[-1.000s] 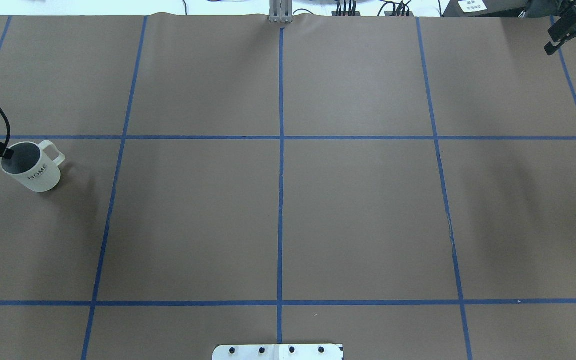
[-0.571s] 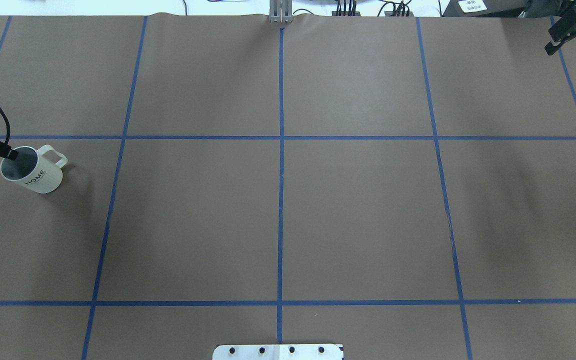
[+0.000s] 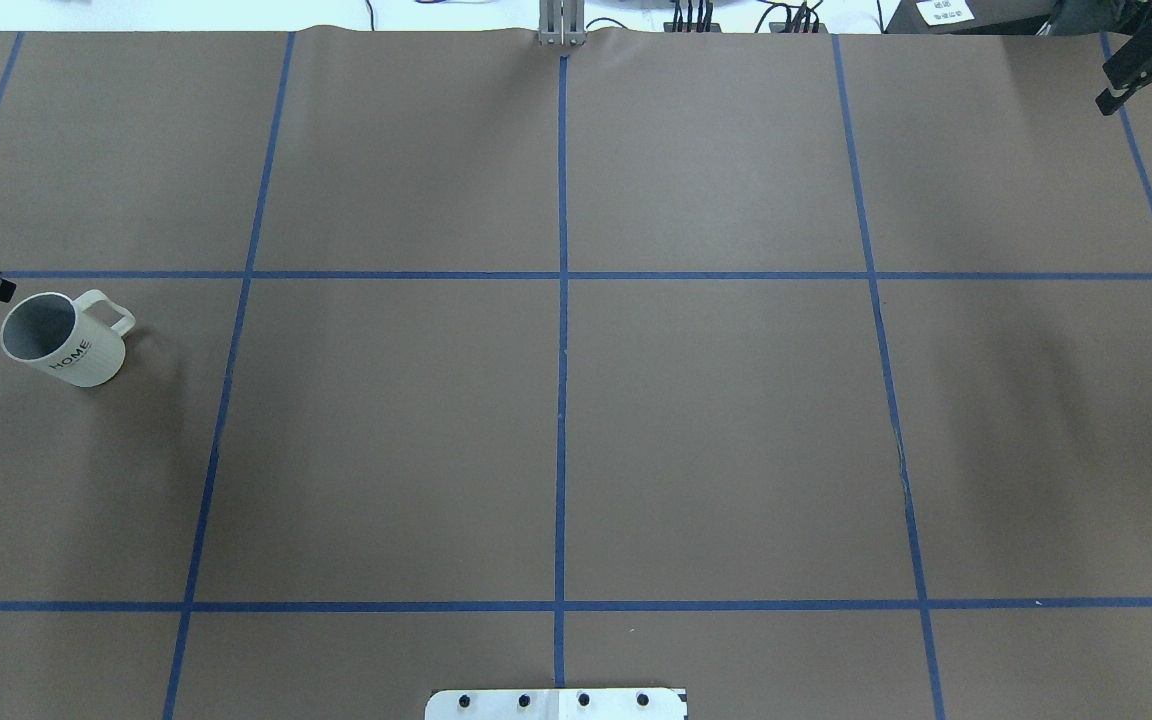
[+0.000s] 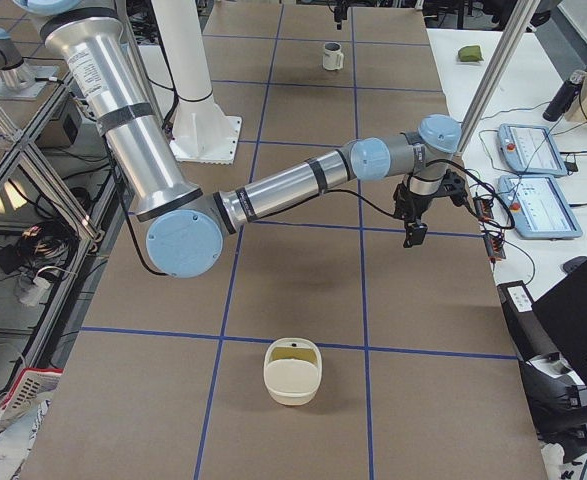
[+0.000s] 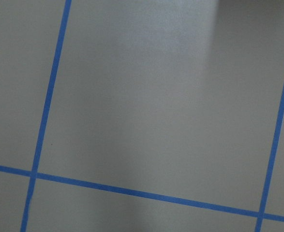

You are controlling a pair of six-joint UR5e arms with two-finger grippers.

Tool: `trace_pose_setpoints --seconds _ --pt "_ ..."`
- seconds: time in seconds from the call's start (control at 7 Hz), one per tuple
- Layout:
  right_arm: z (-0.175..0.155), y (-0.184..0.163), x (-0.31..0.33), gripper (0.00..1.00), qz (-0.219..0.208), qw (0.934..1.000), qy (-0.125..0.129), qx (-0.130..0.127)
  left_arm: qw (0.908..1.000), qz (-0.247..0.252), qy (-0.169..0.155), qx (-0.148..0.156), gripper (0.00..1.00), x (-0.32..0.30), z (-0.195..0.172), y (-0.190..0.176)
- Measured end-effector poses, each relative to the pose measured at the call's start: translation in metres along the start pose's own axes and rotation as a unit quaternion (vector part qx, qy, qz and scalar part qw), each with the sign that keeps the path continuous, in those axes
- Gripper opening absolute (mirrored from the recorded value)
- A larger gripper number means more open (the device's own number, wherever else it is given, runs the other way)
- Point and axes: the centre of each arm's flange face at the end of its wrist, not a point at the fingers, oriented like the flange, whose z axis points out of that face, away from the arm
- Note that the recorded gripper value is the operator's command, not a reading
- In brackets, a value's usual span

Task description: Left arm hands cup to right arm to dump lemon

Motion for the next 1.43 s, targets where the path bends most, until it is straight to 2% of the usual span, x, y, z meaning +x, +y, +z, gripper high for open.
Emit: trace_pose_setpoints --seconds 0.29,0.43,0.71,1.0,1.29,1.43 --pt "0.01 0.01 0.014 1.0 0.008 0.9999 0.003 -0.007 0.9986 0.011 -0.022 -0.046 1.0 -0.063 -0.025 0.022" --pt "0.015 0.021 0.031 1.0 0.016 0.9998 0.005 -0.012 0.998 -0.011 -0.028 -0.056 1.0 -0.095 -0.043 0.039" --pt "0.023 0.061 0.088 1.0 0.015 0.9996 0.012 -0.019 0.9971 -0.048 -0.035 -0.047 1.0 -0.133 -0.068 0.064" --pt "0.031 0.124 0.131 1.0 0.024 0.9993 0.018 -0.024 0.9969 -0.065 -0.03 -0.034 1.0 -0.141 -0.081 0.076" --pt "0.048 0.178 0.155 1.0 0.034 0.9989 0.024 -0.022 0.9971 -0.069 -0.018 -0.028 1.0 -0.139 -0.084 0.078" --pt "0.055 0.194 0.164 1.0 0.041 0.9986 0.025 -0.024 0.9968 -0.073 -0.011 -0.03 1.0 -0.141 -0.08 0.083"
